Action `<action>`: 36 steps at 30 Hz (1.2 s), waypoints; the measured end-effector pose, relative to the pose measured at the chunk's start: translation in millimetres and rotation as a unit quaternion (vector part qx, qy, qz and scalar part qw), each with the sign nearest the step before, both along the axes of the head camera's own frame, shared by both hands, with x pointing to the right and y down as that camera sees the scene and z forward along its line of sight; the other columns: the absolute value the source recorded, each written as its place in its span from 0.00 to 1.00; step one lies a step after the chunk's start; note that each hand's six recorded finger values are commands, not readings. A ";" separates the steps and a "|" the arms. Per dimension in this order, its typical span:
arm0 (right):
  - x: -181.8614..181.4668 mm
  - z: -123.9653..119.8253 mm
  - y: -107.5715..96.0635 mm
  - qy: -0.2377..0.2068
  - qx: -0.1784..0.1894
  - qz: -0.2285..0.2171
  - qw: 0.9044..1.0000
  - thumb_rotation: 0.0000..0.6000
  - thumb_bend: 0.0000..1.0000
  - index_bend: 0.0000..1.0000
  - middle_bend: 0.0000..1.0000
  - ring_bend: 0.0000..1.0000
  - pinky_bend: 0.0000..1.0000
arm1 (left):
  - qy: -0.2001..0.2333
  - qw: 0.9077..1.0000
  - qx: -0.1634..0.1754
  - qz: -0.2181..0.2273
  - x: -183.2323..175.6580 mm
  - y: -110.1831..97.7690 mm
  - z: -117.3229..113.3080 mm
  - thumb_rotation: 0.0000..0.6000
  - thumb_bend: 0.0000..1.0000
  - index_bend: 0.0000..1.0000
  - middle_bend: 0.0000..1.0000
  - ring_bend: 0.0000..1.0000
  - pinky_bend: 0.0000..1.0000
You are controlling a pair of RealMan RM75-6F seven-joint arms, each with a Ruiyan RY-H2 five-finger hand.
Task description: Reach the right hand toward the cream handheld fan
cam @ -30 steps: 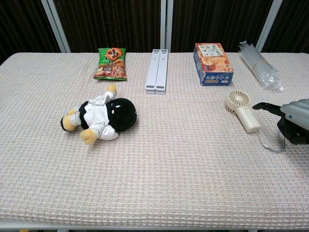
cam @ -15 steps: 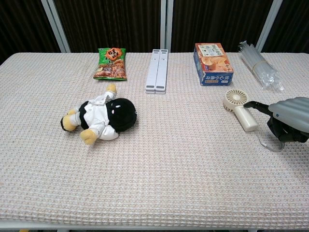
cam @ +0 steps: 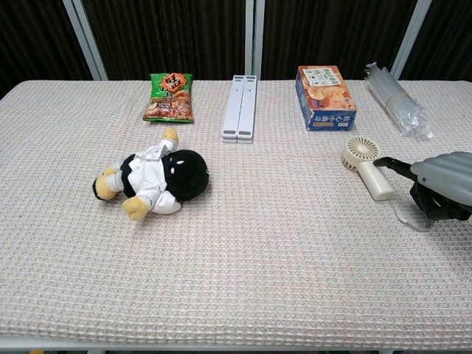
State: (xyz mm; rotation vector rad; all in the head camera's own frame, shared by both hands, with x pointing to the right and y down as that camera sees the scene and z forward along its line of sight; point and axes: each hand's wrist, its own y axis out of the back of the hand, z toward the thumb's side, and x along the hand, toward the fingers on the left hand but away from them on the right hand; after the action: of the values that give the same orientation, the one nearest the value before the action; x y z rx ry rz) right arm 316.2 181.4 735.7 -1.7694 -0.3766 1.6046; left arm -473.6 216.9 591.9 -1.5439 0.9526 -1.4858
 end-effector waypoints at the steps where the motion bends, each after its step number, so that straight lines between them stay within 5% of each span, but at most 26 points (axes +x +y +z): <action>1: 0.0 0.3 -0.1 0.002 -0.001 -0.001 1.000 1.00 1.00 0.00 0.77 0.71 0.65 | 0.000 1.000 0.000 0.000 -0.1 -0.1 -0.1 1.00 0.00 0.14 0.09 0.00 0.13; 11: -1.3 -6.3 -3.4 0.000 0.011 0.000 1.000 1.00 1.00 0.00 0.77 0.71 0.65 | 0.002 1.000 0.001 0.002 1.5 0.1 -1.0 1.00 0.00 0.14 0.09 0.00 0.13; 27: 21.4 -57.1 -21.6 -0.035 0.085 0.025 0.995 1.00 1.00 0.00 0.77 0.70 0.65 | 0.010 1.000 0.004 0.015 13.3 3.5 -5.7 1.00 0.00 0.14 0.09 0.00 0.13; 31: 36.7 -77.8 -20.6 -0.052 0.118 0.033 0.991 1.00 0.99 0.00 0.66 0.60 0.62 | 0.012 1.000 0.007 0.017 15.9 4.8 -8.1 1.00 0.00 0.14 0.09 0.00 0.13; 33: 49.1 -90.5 -18.0 -0.060 0.140 0.036 0.988 1.00 0.87 0.00 0.53 0.46 0.51 | 0.013 1.000 0.008 0.017 17.0 5.2 -9.1 1.00 0.00 0.14 0.09 0.00 0.13; 36: 77.7 -108.9 -8.7 -0.057 0.167 0.034 0.984 1.00 0.37 0.00 0.25 0.12 0.22 | 0.014 1.000 0.009 0.018 18.7 5.1 -9.9 1.00 0.00 0.14 0.09 0.00 0.13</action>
State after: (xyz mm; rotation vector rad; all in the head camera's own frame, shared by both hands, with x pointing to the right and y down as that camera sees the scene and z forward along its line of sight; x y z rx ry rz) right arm 393.8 172.7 626.8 -1.6066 -0.7232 1.3931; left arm -454.9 221.9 582.0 -1.5646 0.9479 -1.4293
